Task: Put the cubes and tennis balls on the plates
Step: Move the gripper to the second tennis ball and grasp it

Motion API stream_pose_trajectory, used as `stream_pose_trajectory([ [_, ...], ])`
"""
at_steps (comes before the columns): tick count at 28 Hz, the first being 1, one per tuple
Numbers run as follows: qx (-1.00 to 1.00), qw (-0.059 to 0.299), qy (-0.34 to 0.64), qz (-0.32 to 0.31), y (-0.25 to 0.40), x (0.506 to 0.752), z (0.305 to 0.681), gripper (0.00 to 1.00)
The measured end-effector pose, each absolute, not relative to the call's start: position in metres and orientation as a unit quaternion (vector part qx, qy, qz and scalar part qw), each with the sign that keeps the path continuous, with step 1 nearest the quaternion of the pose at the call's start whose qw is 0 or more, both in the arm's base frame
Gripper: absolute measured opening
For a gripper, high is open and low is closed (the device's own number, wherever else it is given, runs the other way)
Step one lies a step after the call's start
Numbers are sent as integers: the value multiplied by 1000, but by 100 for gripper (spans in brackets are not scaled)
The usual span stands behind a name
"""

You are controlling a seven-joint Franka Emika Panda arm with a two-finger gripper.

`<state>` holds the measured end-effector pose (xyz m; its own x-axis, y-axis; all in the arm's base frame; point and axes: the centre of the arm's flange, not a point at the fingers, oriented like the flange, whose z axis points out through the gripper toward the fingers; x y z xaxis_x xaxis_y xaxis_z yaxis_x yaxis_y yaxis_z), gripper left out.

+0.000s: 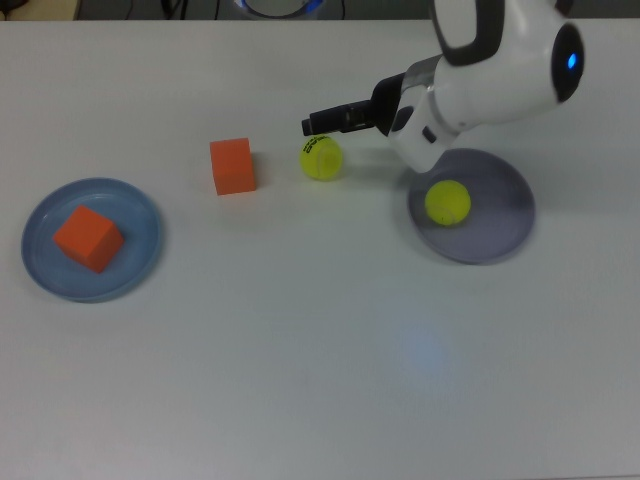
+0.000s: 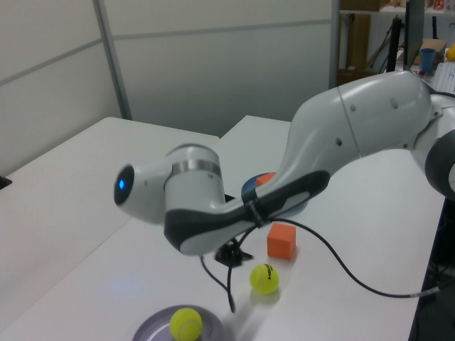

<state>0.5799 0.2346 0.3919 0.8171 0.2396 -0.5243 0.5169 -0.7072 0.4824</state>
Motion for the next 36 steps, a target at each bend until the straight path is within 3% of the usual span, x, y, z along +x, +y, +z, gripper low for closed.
stream_pose_trajectory([
  [8, 869, 334, 228, -285, 227, 562, 327, 100],
  [30, 861, 333, 250, -291, 232, 565, 274, 100],
  [36, 864, 332, 249, -287, 230, 568, 273, 77],
])
